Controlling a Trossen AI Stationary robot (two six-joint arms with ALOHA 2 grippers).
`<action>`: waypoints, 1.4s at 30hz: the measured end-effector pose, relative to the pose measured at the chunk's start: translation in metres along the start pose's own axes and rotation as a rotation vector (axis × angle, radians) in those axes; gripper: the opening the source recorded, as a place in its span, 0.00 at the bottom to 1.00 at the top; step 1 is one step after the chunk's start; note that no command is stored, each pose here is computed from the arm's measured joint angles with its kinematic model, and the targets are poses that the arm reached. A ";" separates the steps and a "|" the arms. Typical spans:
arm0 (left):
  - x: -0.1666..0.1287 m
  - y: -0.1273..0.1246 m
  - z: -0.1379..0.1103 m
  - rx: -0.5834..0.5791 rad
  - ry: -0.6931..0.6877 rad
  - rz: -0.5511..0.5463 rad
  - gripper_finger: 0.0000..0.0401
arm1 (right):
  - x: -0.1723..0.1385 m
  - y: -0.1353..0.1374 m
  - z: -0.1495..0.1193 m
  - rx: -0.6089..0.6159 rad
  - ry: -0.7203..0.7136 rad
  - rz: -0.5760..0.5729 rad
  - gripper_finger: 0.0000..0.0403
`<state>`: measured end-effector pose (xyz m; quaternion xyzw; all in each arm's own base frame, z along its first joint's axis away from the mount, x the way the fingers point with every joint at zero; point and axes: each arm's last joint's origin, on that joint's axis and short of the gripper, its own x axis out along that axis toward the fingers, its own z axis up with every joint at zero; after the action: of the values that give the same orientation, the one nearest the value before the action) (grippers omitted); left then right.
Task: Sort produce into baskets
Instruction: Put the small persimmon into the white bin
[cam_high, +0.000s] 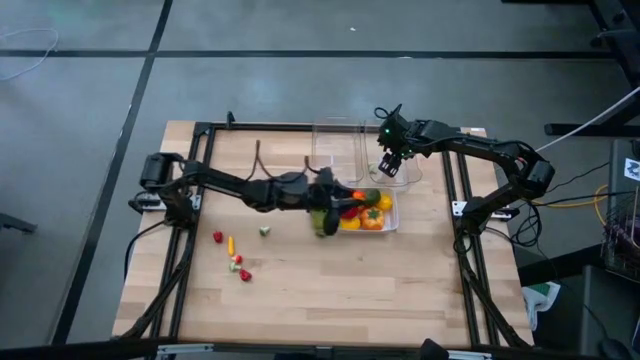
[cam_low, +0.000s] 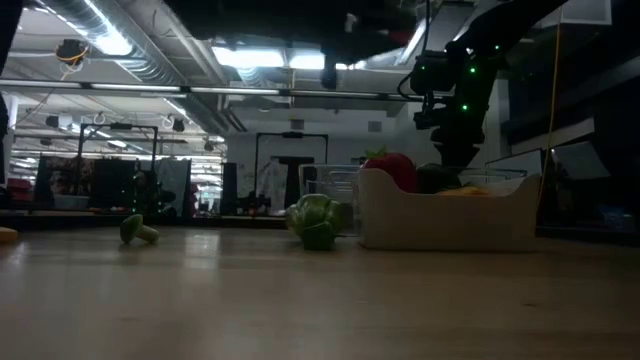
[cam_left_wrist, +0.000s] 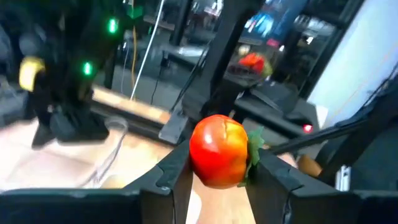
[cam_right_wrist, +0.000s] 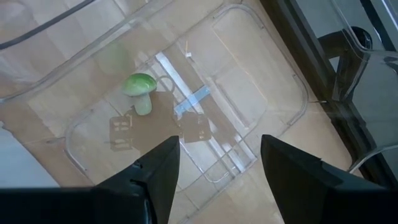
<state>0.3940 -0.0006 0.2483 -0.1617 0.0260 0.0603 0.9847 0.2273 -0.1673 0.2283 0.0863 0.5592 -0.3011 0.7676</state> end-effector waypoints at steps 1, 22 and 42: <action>0.005 0.002 -0.003 -0.008 0.020 0.010 0.31 | 0.000 0.000 0.000 0.000 0.000 0.000 0.55; 0.055 0.033 -0.073 -0.365 0.180 0.138 0.31 | 0.000 0.001 0.000 0.000 -0.003 0.023 0.55; 0.057 0.031 -0.067 -0.207 0.170 0.115 0.39 | 0.000 0.001 0.000 0.000 -0.002 0.024 0.55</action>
<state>0.4446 0.0134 0.1713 -0.2649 0.1120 0.1049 0.9520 0.2277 -0.1668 0.2282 0.0927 0.5573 -0.2921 0.7717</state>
